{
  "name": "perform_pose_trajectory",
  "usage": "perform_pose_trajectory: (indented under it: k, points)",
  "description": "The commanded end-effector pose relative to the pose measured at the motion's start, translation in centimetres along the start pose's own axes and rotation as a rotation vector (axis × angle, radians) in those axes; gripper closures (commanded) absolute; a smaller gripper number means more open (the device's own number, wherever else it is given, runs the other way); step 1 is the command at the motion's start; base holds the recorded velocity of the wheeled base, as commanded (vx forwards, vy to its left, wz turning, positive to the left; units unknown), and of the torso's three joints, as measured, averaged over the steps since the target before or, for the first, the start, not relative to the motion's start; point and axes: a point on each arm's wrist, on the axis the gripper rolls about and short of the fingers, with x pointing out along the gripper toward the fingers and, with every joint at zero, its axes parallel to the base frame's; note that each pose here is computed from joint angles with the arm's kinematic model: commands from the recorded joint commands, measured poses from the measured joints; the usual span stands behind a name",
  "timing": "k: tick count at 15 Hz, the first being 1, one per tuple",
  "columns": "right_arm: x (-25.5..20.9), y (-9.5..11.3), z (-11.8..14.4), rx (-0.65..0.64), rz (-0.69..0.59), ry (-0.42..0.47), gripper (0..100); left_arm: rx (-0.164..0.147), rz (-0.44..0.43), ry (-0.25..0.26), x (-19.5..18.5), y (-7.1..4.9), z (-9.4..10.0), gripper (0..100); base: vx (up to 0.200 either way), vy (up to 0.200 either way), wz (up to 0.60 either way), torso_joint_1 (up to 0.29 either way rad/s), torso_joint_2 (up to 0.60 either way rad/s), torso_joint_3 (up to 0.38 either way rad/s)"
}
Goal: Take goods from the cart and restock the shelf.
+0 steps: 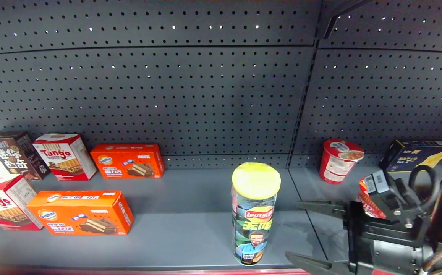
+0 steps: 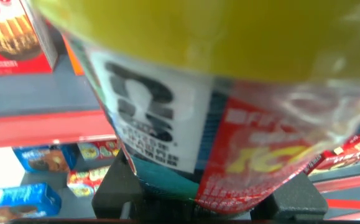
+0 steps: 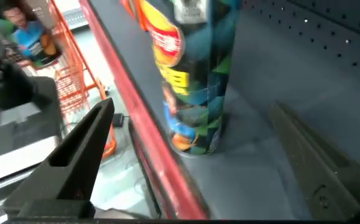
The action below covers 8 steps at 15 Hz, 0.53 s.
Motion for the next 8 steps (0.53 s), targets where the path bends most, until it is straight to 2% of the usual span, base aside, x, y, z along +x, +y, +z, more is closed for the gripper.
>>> perform_pose_trajectory:
  k: [1,4,5,6,8]
  points:
    - [-4.7,2.2,4.1,-0.048,-0.026,-0.084,0,0.008,-0.005,-0.031,-0.3,-0.1,0.8,100,0.000,0.000,0.00,0.000,0.00,0.000]
    - [-9.1,4.0,5.3,-0.018,-0.187,-0.001,0,0.023,-0.034,-0.116,-1.7,-0.6,3.5,100,0.000,0.000,0.00,0.000,0.00,0.000]
    - [-10.6,4.5,4.7,-0.003,-0.274,0.056,0,0.026,-0.057,-0.120,-2.2,-0.8,4.5,100,0.000,0.000,0.00,0.000,0.00,0.000]
    - [-11.8,5.1,4.2,0.002,-0.309,0.062,0,0.025,-0.079,-0.106,-2.4,-1.0,5.3,100,0.000,0.000,0.00,0.000,0.00,0.000]
    - [-14.0,5.9,3.9,0.004,-0.379,-0.001,0,0.026,-0.154,-0.082,-2.0,-1.3,8.0,100,0.000,0.000,0.00,0.000,0.00,0.000]
